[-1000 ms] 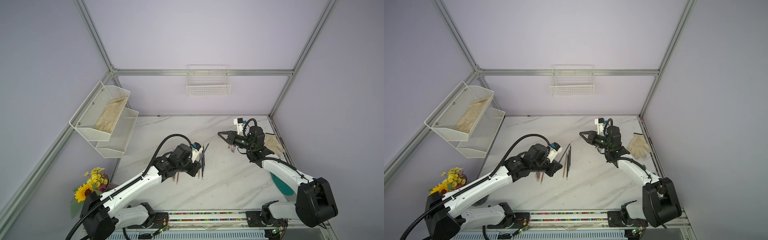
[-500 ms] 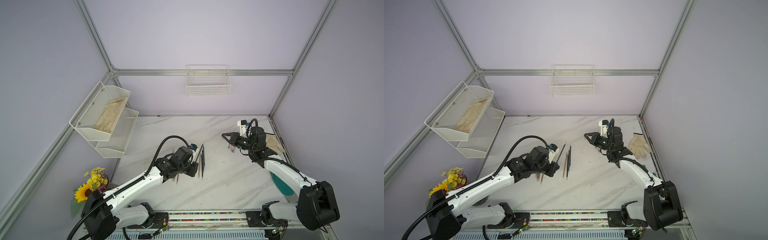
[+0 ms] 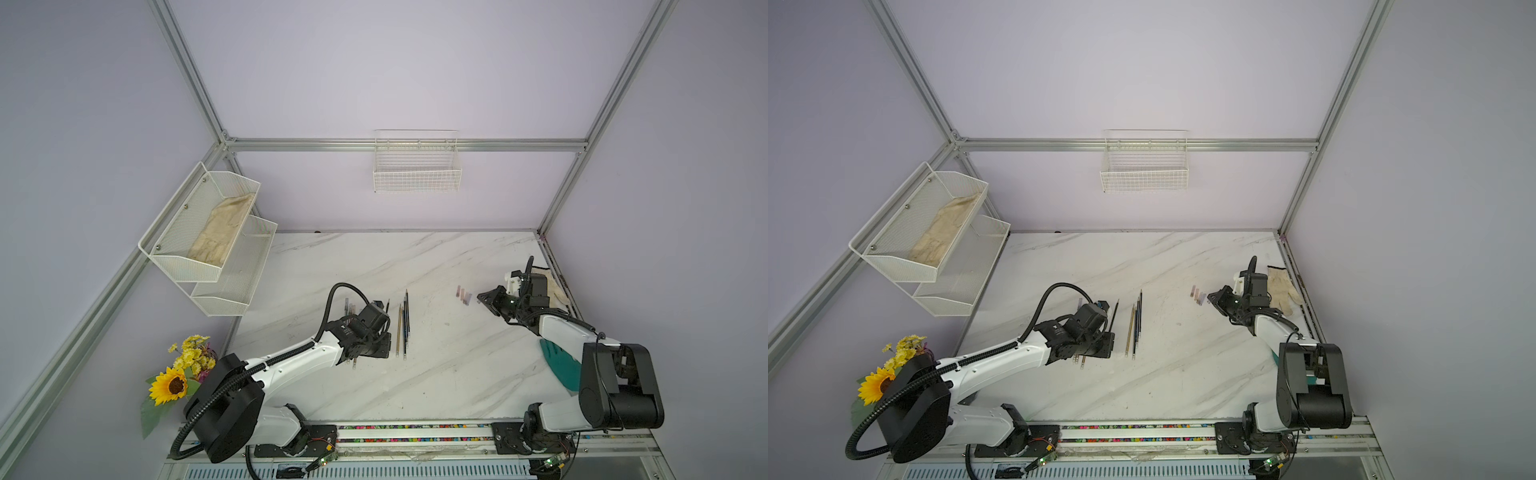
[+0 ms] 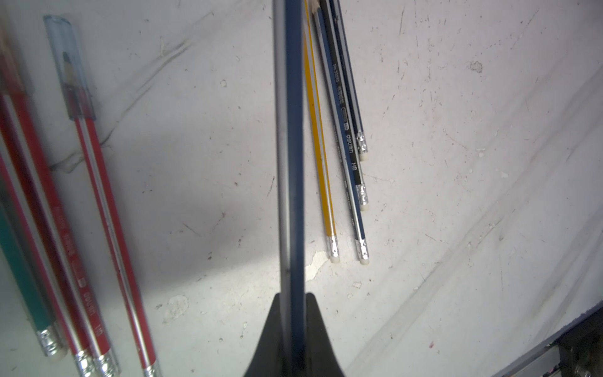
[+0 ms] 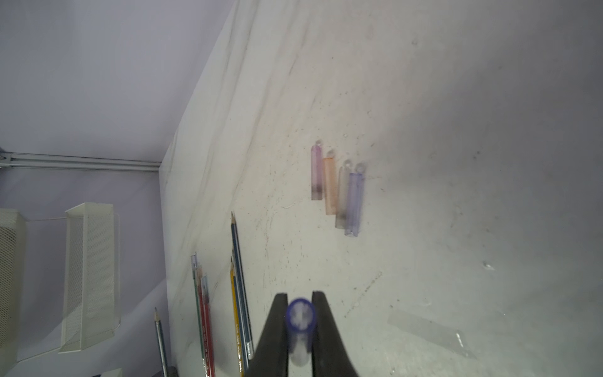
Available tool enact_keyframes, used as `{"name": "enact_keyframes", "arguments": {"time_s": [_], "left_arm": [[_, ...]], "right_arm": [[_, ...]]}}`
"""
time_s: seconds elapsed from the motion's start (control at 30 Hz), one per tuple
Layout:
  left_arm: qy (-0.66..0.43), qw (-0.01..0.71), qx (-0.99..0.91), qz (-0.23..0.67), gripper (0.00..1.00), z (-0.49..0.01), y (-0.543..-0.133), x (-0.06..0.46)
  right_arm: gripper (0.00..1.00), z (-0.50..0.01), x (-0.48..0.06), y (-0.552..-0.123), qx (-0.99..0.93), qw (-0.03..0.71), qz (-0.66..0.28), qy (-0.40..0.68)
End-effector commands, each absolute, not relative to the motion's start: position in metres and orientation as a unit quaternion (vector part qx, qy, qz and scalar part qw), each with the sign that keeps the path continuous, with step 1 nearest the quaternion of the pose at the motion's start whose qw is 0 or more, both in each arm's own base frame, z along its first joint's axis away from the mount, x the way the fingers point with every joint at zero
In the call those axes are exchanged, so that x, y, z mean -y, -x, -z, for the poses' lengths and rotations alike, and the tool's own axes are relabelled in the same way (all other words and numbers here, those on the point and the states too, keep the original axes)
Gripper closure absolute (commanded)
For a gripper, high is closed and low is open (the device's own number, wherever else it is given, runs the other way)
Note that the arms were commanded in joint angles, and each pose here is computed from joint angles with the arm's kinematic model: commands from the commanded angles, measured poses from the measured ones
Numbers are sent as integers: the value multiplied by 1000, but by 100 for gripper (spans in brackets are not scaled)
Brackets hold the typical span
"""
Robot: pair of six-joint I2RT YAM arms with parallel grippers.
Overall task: Remove the protective cover of the pencils
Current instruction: Place the pencil at the center of the board.
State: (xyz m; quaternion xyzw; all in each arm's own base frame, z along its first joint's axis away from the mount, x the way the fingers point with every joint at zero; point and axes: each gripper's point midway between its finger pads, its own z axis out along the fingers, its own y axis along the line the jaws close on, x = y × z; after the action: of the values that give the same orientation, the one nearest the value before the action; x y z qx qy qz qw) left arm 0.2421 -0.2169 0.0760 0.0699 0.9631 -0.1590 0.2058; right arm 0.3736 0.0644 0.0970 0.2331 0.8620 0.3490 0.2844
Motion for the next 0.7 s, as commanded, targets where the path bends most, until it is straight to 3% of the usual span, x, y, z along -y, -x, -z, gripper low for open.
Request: {"name": "enact_keyframes", "arguments": {"time_s": [0.0,0.23,0.67], "left_arm": [[-59,202,-962,173,100,-62,-243,216],[-56,178,-964,189,100,-44,-245,223],[-76,170,-962,199,98,-34,-252,231]], "right_arm": [[100,-85,-51,-374,-870,292,-324,-231],[100,-85,-38,-375,-868,306,-304,-246],[100,-48,-52,-372,-869,256,-341,-251]]}}
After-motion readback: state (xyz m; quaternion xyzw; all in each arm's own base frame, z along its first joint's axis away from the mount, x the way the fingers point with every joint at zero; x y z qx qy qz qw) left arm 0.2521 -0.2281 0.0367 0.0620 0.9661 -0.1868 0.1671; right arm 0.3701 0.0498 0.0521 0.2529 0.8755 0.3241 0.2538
